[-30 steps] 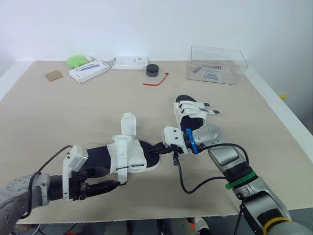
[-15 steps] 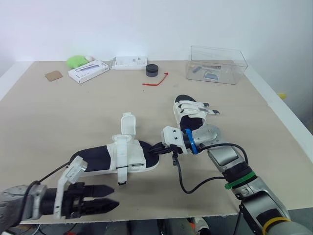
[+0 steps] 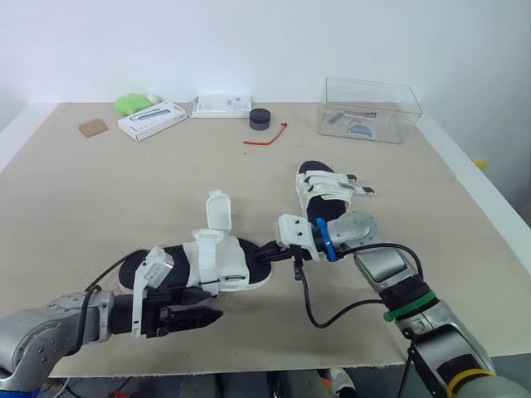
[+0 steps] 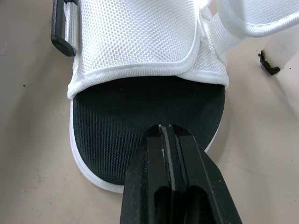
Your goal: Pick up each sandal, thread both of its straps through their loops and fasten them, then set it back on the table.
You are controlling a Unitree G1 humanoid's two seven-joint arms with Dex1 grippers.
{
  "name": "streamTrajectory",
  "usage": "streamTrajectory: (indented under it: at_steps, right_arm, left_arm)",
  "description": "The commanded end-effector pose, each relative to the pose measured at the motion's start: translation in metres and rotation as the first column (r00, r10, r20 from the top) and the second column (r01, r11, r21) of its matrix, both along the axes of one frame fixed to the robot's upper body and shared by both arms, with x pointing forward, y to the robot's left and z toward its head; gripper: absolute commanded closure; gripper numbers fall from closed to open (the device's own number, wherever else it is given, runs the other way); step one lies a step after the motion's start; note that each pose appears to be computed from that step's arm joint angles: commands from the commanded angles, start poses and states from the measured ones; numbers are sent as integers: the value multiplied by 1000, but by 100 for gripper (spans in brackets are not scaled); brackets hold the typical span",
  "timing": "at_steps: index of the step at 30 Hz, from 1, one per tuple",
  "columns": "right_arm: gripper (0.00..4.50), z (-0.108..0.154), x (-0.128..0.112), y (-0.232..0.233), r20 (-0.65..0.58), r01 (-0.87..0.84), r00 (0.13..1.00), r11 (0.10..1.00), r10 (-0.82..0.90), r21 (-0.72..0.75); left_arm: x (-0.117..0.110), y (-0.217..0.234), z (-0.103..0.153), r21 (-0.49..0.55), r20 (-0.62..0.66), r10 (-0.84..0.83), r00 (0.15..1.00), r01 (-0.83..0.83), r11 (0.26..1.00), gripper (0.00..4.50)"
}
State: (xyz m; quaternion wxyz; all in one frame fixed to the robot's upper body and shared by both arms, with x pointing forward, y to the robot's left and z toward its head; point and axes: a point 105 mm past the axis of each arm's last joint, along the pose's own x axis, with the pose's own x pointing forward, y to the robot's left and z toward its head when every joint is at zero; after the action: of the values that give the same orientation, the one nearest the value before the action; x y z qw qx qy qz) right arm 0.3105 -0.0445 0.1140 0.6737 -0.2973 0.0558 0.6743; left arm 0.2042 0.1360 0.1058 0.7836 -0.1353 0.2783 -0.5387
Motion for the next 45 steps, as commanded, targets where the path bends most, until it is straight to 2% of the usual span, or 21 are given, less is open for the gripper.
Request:
streamTrajectory:
  at_steps: [1,7,11,15,20,25,35,39,41,43,45]
  right_arm:
    - [450,-9,-4,-3,-16,3,1000,999,-3,-33]
    - [450,-9,-3,-4,-14,8,1000,999,-8,-35]
    - [450,-9,-3,-4,-13,7,1000,999,-7,-36]
    - [450,-10,-3,-3,-13,2,1000,999,-2,-37]
    - [450,-10,-2,-1,-10,-4,1000,999,4,-36]
    - [450,-11,-2,-2,-12,-4,1000,999,3,-38]
    - [450,-11,-2,-2,-11,4,1000,999,-5,-37]
    - [450,-11,-2,-3,-11,10,1000,999,-11,-38]
    - [450,-11,-2,-4,-11,14,1000,999,-14,-40]
    - [450,-11,-2,-5,-11,15,1000,999,-15,-41]
    - [450,-11,-2,-5,-11,16,1000,999,-16,-41]
  left_arm:
    - [5,0,14,3,60,-17,998,17,1000,96]
    - [-19,14,12,59,-30,-74,997,75,995,96]
    - [-25,25,10,95,-39,-63,997,66,993,96]
    - [-19,28,18,87,5,-38,999,38,995,96]
    - [1,24,27,57,131,16,991,-24,998,96]
    - [2,19,27,46,142,8,990,-15,999,96]
    - [3,-4,10,19,97,-60,994,58,998,96]
    - [4,1,0,63,84,-53,995,47,997,269]
    - [2,5,-4,85,76,-61,995,55,995,378]
    - [-3,5,-6,89,69,-77,995,71,994,448]
    - [-11,5,-8,91,56,-99,993,94,991,448]
